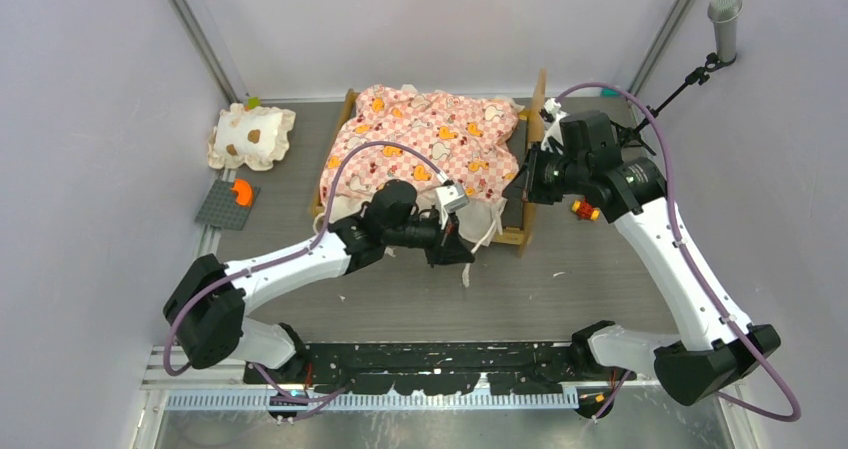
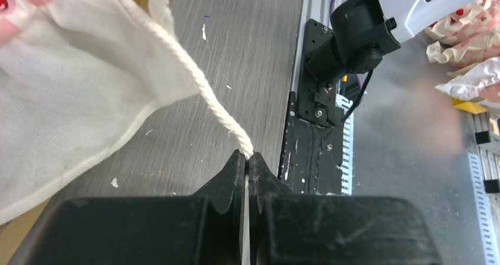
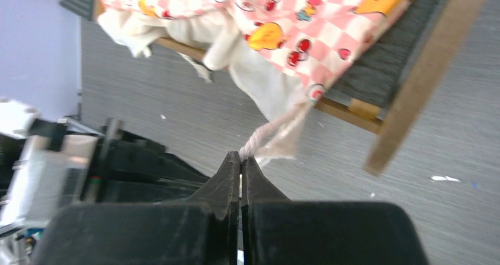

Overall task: Set up the pet bed
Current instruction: Cross the ropes on the bed frame.

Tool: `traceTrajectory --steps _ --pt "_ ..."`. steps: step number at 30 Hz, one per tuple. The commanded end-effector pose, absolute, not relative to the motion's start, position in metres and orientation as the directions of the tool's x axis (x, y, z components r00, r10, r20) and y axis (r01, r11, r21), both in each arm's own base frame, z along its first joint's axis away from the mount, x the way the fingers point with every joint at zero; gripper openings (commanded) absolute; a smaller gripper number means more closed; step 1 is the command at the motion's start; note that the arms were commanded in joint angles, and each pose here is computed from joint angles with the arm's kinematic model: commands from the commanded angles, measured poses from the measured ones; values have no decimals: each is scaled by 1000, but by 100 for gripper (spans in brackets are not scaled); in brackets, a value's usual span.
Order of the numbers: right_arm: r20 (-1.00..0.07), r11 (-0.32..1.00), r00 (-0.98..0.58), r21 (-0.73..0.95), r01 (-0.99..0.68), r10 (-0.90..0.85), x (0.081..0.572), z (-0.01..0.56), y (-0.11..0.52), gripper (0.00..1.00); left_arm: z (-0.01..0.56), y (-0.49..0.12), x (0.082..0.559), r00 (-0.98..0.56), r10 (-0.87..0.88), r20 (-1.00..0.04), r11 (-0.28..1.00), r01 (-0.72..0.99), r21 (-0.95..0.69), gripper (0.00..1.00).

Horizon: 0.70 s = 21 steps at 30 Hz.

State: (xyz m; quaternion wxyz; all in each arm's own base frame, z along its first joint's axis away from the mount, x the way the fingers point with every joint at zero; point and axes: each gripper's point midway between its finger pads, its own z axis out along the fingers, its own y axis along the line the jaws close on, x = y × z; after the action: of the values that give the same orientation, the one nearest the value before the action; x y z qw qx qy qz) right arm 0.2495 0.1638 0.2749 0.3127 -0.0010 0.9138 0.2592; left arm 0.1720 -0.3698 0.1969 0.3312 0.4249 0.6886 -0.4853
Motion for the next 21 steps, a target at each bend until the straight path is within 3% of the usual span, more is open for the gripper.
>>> traceTrajectory --steps 1,9,15,21 --pt "-580 775 -794 582 -247 182 257 307 192 1 208 -384 183 -422 175 -889 166 903 -396 0" --pt "-547 726 -823 626 -284 150 246 309 202 1 178 -411 178 -457 158 -875 131 888 -440 0" --pt "-496 664 -828 715 -220 260 259 321 216 2 172 -427 172 -462 131 -877 111 886 -450 0" --pt "-496 683 -783 719 -128 376 282 320 210 3 178 -422 172 -447 86 -890 139 890 -434 0"
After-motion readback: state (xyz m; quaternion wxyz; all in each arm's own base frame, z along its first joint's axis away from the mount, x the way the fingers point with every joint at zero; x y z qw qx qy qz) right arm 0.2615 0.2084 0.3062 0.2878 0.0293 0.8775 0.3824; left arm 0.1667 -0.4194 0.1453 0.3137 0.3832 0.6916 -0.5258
